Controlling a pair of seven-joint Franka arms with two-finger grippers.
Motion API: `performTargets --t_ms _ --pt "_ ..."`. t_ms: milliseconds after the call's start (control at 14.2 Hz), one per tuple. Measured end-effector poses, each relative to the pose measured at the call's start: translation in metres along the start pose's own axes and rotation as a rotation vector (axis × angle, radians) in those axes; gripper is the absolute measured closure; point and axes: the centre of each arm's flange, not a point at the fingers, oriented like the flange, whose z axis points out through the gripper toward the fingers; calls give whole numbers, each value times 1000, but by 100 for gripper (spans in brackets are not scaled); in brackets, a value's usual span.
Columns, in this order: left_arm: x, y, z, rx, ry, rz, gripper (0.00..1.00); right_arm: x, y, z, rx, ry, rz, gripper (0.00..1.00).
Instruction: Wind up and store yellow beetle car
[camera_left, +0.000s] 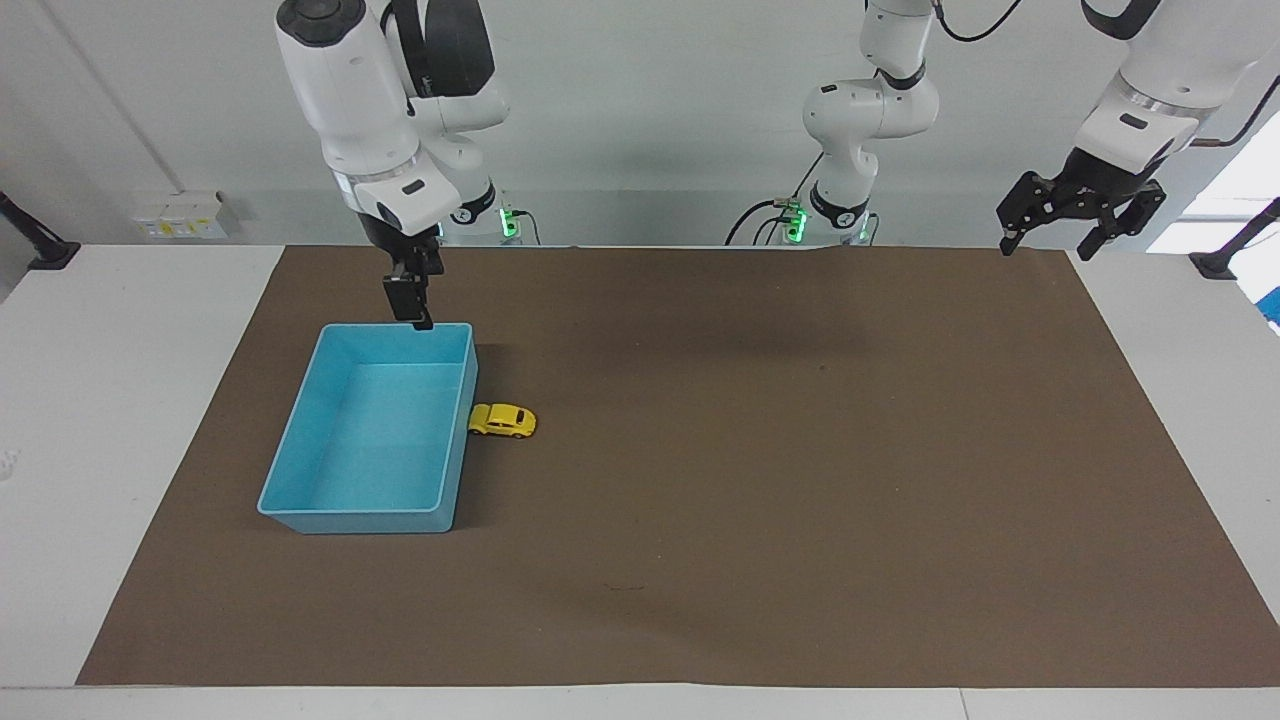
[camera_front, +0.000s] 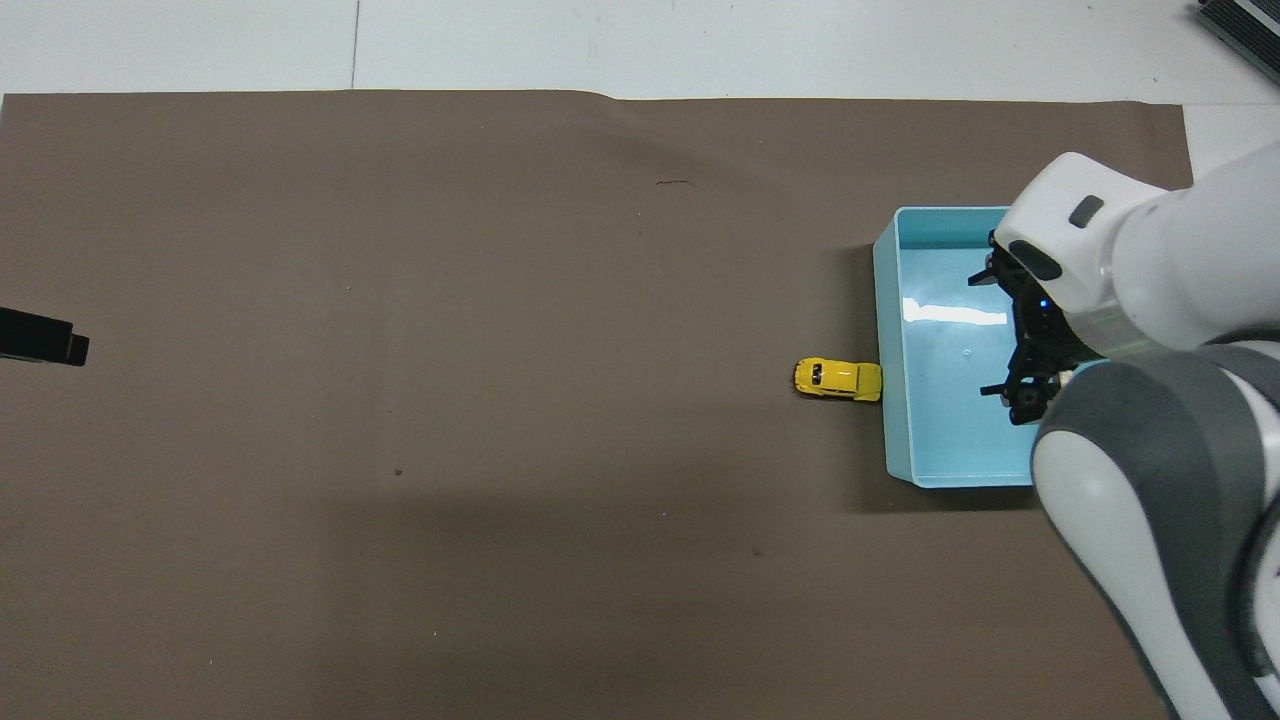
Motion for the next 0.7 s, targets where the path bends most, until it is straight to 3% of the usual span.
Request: performTargets --t_ms 211,705 --pt "-4 5 -5 1 3 5 0 18 10 26 23 -4 -29 0" --pt "-4 3 -6 -10 6 -8 0 22 28 68 47 -9 -32 0"
